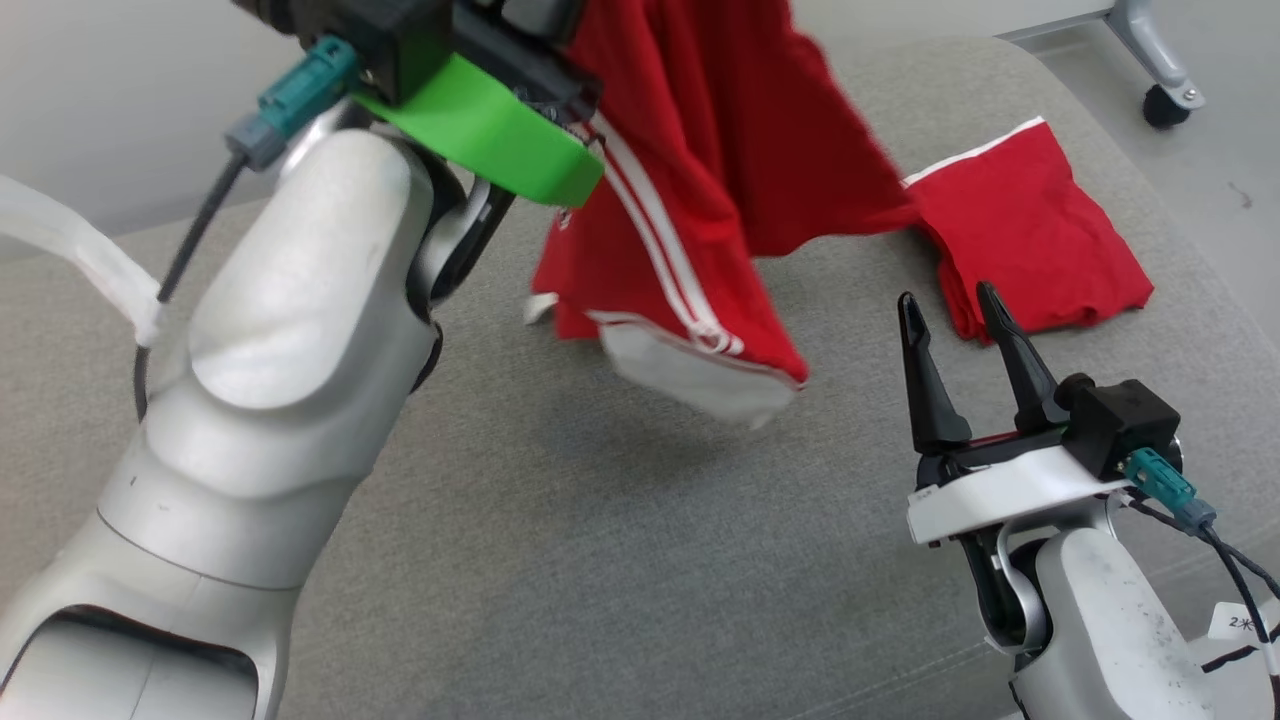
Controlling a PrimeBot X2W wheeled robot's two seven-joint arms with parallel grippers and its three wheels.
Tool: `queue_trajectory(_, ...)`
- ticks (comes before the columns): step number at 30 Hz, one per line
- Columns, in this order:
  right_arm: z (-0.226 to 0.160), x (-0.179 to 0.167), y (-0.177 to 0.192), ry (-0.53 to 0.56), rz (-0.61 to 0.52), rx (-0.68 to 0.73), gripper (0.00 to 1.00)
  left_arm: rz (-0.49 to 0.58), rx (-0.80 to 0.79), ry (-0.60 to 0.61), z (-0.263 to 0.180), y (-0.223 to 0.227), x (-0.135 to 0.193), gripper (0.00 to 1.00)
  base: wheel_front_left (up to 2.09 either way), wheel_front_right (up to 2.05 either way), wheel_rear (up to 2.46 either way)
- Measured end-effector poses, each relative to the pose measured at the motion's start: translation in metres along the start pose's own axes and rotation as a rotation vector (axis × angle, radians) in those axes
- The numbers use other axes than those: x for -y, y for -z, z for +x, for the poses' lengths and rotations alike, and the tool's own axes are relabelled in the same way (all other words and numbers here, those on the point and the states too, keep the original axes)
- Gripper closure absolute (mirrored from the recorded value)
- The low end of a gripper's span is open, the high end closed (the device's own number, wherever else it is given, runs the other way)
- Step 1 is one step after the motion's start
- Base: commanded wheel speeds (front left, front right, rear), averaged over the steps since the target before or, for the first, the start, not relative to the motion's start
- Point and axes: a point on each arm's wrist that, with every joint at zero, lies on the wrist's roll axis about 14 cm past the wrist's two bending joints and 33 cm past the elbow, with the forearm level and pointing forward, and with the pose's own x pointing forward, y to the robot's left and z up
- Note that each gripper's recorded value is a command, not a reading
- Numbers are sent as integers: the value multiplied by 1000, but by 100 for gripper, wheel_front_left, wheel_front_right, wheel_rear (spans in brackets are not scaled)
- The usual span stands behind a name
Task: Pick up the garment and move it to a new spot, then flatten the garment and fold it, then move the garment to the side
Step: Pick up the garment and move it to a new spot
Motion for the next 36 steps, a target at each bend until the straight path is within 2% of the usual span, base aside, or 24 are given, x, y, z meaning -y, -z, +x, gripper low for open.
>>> queue_trajectory(4,-7,15,-5,44,-7,10,0,-6,129,19,23,-39,3,100,0,0,0)
queue_trajectory(9,-3,11,-1,34,4,4,0,30,63,-5,6,-18,-11,100,0,0,0)
queue_trajectory(15,10,-8,13,-20,22,-25,0,52,-179,-78,-63,53,-40,100,0,0,0)
queue_trajectory(18,17,-17,22,-46,24,-40,0,60,-314,-87,-107,85,-44,100,0,0,0)
queue_trajectory(23,25,-35,36,-94,29,-73,0,49,-473,-166,-182,113,-57,100,0,0,0)
queue_trajectory(30,27,-50,49,-131,40,-104,0,24,-620,-163,-259,123,-23,100,0,0,0)
queue_trajectory(35,24,-59,46,-155,42,-102,0,10,-758,-102,-310,133,15,100,0,0,0)
queue_trajectory(36,22,-60,46,-159,43,-103,0,-6,-792,-98,-322,137,23,87,0,0,0)
